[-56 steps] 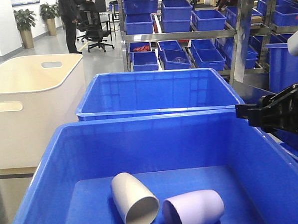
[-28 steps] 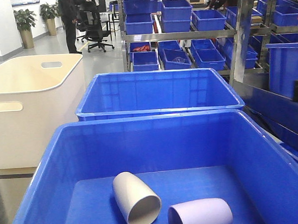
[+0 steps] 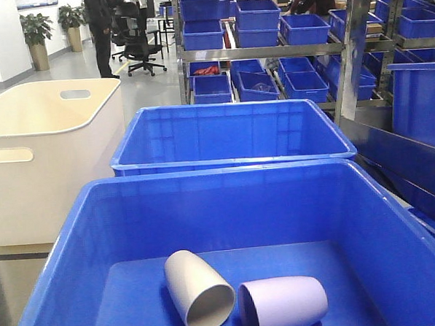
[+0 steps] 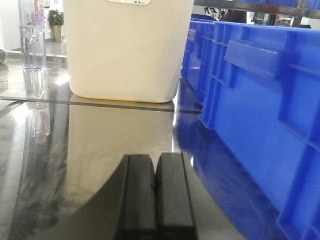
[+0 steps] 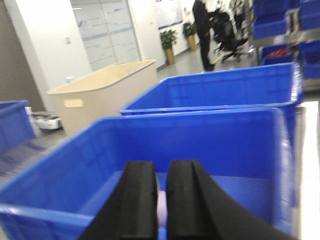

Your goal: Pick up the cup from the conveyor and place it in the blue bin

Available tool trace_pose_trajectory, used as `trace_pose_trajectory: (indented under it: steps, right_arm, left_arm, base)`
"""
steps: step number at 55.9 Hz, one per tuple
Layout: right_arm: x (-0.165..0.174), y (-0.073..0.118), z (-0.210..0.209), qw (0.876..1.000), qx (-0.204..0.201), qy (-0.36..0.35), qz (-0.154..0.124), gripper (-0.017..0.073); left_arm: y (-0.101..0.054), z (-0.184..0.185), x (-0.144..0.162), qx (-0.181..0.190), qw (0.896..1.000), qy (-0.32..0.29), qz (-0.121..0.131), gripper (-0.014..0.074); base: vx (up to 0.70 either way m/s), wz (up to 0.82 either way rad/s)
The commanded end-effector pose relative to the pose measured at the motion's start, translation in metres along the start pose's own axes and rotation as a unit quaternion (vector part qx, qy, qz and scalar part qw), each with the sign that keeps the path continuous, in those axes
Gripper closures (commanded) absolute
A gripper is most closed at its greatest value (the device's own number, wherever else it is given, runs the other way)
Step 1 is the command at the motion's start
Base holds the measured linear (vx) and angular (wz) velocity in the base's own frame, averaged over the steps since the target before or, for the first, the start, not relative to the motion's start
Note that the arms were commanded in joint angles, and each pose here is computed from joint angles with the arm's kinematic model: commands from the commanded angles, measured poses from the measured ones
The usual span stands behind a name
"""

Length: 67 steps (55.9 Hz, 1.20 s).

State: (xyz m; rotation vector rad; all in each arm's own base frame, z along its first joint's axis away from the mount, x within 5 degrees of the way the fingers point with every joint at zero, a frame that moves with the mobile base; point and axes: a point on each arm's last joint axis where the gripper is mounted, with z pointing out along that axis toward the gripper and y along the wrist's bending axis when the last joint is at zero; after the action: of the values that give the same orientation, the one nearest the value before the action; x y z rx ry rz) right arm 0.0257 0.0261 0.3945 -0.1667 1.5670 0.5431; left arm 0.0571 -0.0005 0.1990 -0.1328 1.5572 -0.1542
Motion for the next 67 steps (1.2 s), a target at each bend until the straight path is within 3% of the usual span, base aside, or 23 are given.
trace_pose_trajectory:
  steps: [1, 7, 11, 26, 39, 54, 61, 67]
  right_arm:
    - [0.006, -0.006, -0.014, 0.996, 0.034, -0.054, -0.055, 0.051]
    - [0.036, -0.018, -0.026, 0.988, 0.074, -0.056, -0.12, 0.0575]
    - [0.056, -0.025, -0.03, 0.985, 0.091, -0.058, -0.137, 0.0573]
    - [0.111, -0.051, -0.008, 0.978, 0.192, -0.018, -0.081, 0.0571]
    - [0.144, -0.068, 0.002, 0.969, 0.237, -0.007, -0.076, 0.057]
    - [0.183, -0.084, 0.011, 0.967, 0.238, -0.024, -0.091, 0.0568]
    - [0.186, -0.085, 0.012, 0.962, 0.24, -0.026, -0.128, 0.0568]
    - [0.184, -0.085, 0.012, 0.96, 0.24, -0.03, -0.141, 0.0568]
  left_arm:
    - [-0.002, -0.001, -0.006, 0.01, 0.999, -0.043, -0.005, 0.0601]
    - [-0.002, -0.001, -0.006, 0.01, 0.999, -0.043, -0.005, 0.0601]
    - [-0.002, -0.001, -0.006, 0.01, 0.999, -0.043, -0.005, 0.0601]
    - [-0.001, -0.001, -0.005, 0.01, 0.999, -0.042, -0.005, 0.0601]
    - [-0.001, -0.001, -0.005, 0.01, 0.999, -0.042, -0.005, 0.0601]
    - [-0.001, -0.001, -0.005, 0.01, 0.999, -0.042, -0.005, 0.0601]
    - [-0.001, -0.001, -0.005, 0.01, 0.999, -0.042, -0.005, 0.0601]
    - [-0.001, -0.001, -0.005, 0.01, 0.999, -0.042, -0.005, 0.0601]
  base:
    - [0.0, 0.0]
    - [0.0, 0.0]
    - [0.0, 0.0]
    - [0.0, 0.0]
    - [0.0, 0.0]
    - [0.0, 0.0]
    - [0.0, 0.0]
    - [0.0, 0.01]
